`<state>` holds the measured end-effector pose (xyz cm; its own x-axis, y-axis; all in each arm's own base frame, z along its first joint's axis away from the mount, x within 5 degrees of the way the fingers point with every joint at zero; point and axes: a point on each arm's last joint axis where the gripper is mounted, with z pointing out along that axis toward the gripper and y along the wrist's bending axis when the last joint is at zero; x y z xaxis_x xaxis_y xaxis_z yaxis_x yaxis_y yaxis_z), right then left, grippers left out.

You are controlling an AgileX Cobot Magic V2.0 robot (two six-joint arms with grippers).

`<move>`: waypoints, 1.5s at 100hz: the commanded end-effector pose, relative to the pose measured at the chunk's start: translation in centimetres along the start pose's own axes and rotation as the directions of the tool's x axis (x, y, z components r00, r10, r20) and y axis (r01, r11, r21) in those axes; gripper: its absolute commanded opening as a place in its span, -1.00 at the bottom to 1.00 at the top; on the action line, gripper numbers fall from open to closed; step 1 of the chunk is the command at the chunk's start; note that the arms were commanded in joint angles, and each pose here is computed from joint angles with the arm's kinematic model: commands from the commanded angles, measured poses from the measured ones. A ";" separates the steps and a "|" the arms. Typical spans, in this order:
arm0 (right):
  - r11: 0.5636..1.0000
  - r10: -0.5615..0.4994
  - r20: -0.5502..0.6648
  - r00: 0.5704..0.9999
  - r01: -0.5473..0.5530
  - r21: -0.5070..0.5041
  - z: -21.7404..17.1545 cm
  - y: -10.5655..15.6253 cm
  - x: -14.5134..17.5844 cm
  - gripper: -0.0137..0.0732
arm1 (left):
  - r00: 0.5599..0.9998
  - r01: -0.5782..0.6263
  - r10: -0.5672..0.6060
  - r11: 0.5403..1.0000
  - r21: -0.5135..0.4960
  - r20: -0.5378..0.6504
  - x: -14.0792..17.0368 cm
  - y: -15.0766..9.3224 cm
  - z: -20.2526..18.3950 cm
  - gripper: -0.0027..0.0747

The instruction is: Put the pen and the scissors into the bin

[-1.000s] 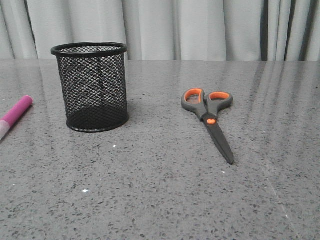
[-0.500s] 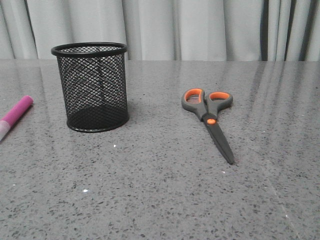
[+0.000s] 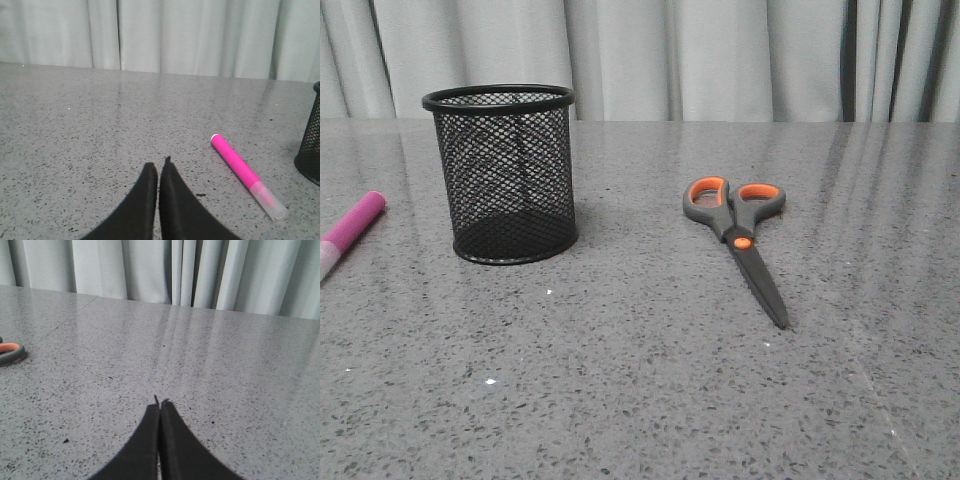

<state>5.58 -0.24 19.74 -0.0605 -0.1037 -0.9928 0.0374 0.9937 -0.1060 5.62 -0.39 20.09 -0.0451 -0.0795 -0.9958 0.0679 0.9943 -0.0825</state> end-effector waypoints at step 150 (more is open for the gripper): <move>0.806 0.591 0.116 0.798 -0.582 -0.103 -0.4 -0.1 -3.5 -0.83 | 0.767 0.617 -0.630 0.776 0.132 0.123 -3.5 -0.4 -0.6 -0.99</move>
<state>5.52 0.19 21.06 0.0344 0.4961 -0.8676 -0.0225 0.8683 0.4956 5.53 -0.72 21.26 -0.0326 -0.6863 -0.7266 0.1161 0.7194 -0.6848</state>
